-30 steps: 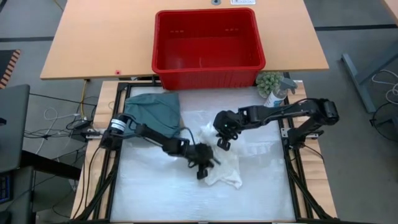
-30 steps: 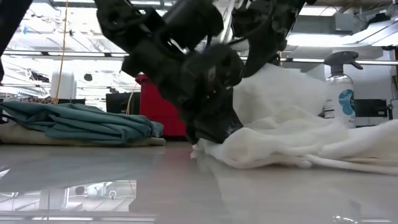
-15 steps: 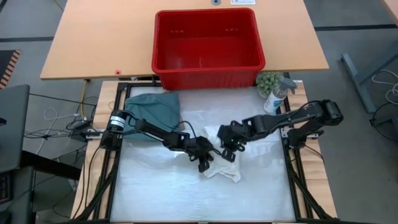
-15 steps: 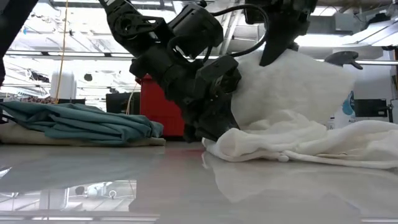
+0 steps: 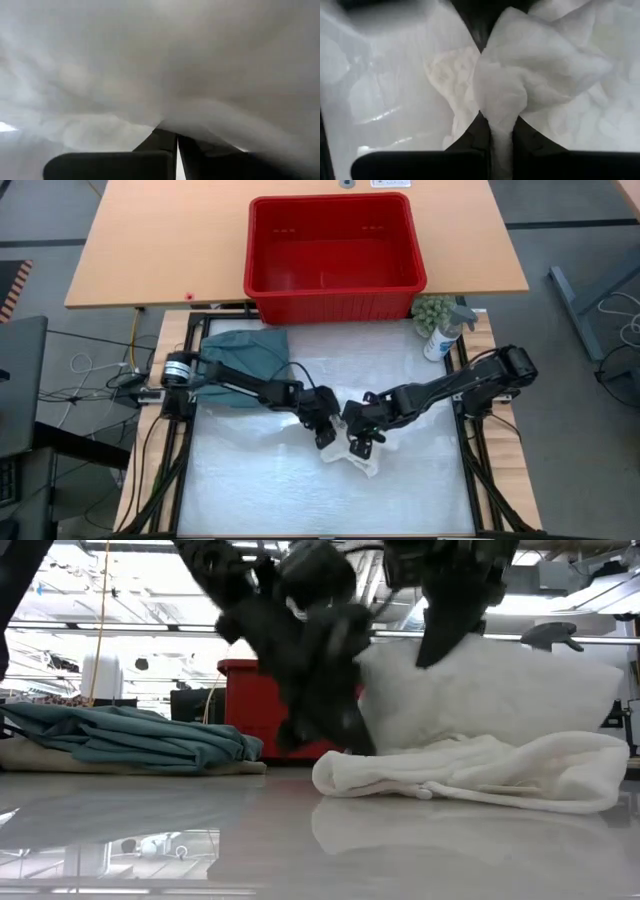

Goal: Fold Laundry from Bin
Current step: Fold the white shirt in the red bin

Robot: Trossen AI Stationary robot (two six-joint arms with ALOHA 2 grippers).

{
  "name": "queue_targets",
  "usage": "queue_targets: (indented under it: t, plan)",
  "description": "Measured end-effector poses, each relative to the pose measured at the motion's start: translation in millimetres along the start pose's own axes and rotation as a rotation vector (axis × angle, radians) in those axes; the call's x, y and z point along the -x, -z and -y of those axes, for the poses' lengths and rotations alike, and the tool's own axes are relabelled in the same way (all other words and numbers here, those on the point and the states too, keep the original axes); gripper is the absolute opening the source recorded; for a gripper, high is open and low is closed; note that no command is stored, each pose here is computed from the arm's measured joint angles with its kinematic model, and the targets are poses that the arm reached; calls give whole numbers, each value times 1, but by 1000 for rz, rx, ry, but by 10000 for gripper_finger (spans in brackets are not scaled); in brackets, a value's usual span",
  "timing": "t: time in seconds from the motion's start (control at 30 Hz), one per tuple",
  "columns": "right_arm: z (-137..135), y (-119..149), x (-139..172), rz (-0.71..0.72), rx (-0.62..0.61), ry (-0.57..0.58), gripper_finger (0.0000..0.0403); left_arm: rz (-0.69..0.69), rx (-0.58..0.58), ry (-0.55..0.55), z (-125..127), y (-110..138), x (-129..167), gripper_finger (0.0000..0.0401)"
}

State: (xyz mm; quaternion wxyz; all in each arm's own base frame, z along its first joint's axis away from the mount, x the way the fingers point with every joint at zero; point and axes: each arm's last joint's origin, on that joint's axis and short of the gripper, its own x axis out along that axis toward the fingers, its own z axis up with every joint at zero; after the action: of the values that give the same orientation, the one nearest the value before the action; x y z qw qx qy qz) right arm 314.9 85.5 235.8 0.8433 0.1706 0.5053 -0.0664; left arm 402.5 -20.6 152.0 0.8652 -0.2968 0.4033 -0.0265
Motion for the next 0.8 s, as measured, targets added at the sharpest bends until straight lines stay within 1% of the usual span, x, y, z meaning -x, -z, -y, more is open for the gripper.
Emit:
queue_targets:
  t: [0.13,0.23,0.37,0.47,0.53,0.6,0.7,0.8]
  plan:
    - [-3,0,-13,-8,7,-2,61,-12,27,7,12,-15,34,0]
    - [-5,-3,-18,6,5,-30,61,-49,28,-30,14,-18,54,0]
    - [-9,-4,-19,32,18,-55,61,34,-23,-71,23,-28,87,0]
    - [-13,-3,-19,22,46,-89,66,84,-39,-167,21,-31,99,0]
    - [-17,-1,-19,20,76,-116,79,131,-37,-212,19,-34,104,0]
    - [-20,1,-18,19,95,-122,97,162,-32,-225,17,-38,108,0]
    - [-24,2,-17,12,133,-162,129,144,-36,-249,11,-38,107,0]
    - [-30,4,-17,13,175,-204,167,157,-32,-261,6,-41,108,0]
